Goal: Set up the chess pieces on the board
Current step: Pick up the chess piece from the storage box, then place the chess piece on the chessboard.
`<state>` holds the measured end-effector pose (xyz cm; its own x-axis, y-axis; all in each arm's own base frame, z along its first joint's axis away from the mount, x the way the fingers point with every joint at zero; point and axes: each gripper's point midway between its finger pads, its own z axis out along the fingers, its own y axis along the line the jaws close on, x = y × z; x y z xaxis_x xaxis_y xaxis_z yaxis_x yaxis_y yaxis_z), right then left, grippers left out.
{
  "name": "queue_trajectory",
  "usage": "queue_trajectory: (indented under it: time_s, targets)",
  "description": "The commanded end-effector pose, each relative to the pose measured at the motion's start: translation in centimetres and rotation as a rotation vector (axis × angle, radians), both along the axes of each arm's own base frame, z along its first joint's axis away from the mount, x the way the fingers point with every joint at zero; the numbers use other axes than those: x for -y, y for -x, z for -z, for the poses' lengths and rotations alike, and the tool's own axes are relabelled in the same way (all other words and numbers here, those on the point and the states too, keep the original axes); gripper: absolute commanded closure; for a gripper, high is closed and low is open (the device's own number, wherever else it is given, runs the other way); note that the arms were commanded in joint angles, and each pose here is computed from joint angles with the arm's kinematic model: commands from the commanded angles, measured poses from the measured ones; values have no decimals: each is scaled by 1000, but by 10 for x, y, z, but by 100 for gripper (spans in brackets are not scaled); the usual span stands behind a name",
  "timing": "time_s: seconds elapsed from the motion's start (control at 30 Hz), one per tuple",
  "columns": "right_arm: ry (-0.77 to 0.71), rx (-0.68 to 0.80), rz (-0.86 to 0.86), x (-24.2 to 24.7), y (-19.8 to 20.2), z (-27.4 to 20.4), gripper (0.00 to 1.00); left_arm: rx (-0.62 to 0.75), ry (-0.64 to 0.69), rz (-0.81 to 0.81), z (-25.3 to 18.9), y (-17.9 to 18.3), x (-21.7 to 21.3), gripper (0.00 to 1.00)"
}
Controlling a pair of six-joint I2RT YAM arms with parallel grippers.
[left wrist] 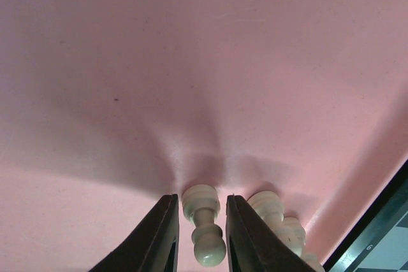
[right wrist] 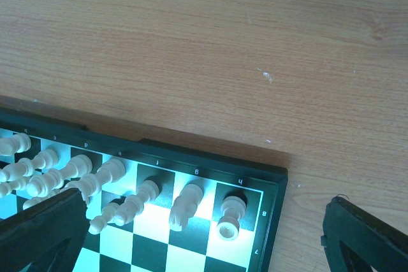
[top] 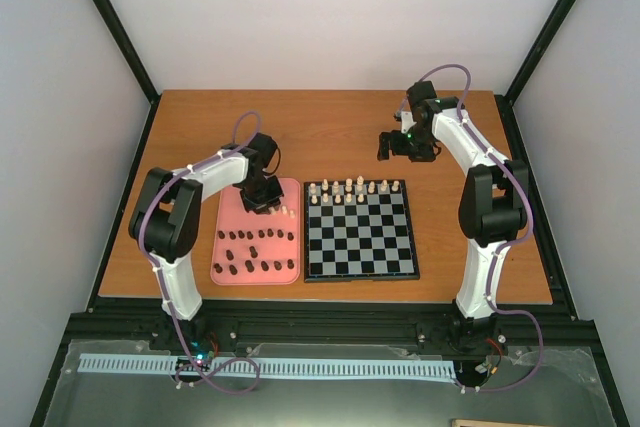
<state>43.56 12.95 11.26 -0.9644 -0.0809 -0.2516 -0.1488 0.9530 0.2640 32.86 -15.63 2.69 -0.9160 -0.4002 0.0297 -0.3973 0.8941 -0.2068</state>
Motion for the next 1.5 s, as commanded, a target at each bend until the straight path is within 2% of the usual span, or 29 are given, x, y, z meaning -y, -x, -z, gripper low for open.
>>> queue_trajectory:
  time_s: [0.0, 0.23, 0.37, 0.53, 0.63, 0.73, 0.87, 1.03, 1.27, 1.47]
  targets:
    - [-1, 3, -7, -1, -1, -2, 0, 52, 27, 0, -22, -10, 2, 76]
    - [-3, 6, -7, -1, 0, -3, 0, 60, 34, 3, -27, -9, 2, 88]
    - [-2, 5, -8, -1, 2, -3, 0, 53, 34, 4, -25, -7, 2, 99]
    - [-3, 9, -7, 0, 3, -5, 0, 89, -16, 36, -45, -13, -6, 99]
    - [-2, 13, -6, 0, 3, -6, 0, 119, -66, 93, -69, -22, -11, 99]
    - [0, 21, -4, 0, 1, -8, 0, 169, -51, 134, -102, -33, -3, 99]
    - [10, 31, 13, 3, -1, -11, 0, 226, -24, 223, -134, -32, 30, 99]
    - [17, 39, 27, 4, -4, -13, 0, 267, 33, 411, -152, -16, 109, 99]
    - [29, 42, 38, 6, -7, -12, 0, 295, 20, 666, -150, 5, 204, 99]
    - [35, 47, 49, 7, -12, -11, 0, 328, 31, 753, -135, 2, 248, 99]
